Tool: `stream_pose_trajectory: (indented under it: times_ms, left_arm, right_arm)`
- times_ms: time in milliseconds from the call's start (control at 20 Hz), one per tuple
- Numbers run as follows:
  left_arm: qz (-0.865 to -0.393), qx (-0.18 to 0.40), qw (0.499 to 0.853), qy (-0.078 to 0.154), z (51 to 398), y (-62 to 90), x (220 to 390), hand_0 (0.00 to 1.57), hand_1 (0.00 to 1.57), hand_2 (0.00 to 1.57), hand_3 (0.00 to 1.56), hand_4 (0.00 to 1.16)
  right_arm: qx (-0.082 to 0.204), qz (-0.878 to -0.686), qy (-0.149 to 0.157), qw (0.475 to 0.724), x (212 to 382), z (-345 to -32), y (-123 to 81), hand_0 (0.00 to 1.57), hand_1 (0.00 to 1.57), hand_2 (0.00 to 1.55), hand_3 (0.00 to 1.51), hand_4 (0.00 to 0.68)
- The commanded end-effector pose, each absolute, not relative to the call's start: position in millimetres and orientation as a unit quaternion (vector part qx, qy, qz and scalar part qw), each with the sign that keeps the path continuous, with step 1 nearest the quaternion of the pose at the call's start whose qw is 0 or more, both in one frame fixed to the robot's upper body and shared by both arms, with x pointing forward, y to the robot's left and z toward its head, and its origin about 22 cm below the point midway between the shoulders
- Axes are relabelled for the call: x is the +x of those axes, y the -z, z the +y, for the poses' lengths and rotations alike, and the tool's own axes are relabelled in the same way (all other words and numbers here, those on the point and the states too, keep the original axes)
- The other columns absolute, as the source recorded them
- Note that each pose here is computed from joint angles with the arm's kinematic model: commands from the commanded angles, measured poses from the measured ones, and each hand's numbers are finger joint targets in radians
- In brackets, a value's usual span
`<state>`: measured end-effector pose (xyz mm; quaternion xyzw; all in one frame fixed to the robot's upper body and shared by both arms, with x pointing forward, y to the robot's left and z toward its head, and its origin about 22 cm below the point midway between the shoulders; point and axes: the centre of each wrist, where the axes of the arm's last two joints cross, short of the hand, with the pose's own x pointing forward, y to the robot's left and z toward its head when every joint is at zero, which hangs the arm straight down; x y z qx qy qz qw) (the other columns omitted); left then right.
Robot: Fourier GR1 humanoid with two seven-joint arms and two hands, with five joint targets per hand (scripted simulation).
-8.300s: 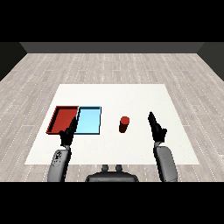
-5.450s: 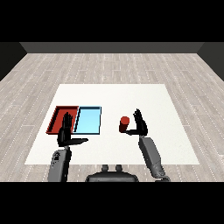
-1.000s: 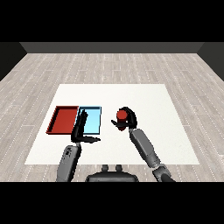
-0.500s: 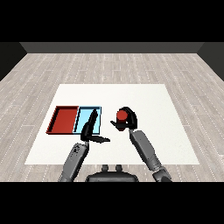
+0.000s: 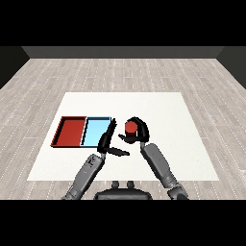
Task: Pick the red can and put it in the red box
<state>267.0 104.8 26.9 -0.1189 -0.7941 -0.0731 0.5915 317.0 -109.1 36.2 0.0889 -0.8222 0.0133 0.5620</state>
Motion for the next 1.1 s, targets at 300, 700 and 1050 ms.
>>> stream_pose_trajectory:
  times_ms: [300,700,1050]
  left_arm:
    - [-0.783,-0.106,0.607,0.087,101.7,-16.7,283.6,0.00,0.00,0.00,0.00,0.00]
    - [-0.777,-0.112,0.611,0.104,76.6,-24.8,297.8,0.00,0.00,0.00,0.00,0.00]
    - [-0.771,-0.113,0.617,0.109,71.3,-17.4,285.4,0.00,0.00,0.00,0.00,0.00]
  right_arm:
    - [0.120,-0.819,-0.033,0.561,310.3,-100.0,-51.3,1.41,1.41,1.43,1.40,0.621]
    - [0.125,-0.829,-0.030,0.544,298.4,-67.0,-53.1,1.45,1.45,1.42,1.38,0.615]
    - [0.152,-0.827,-0.030,0.540,292.5,-73.4,-43.2,1.46,1.46,1.44,1.39,0.588]
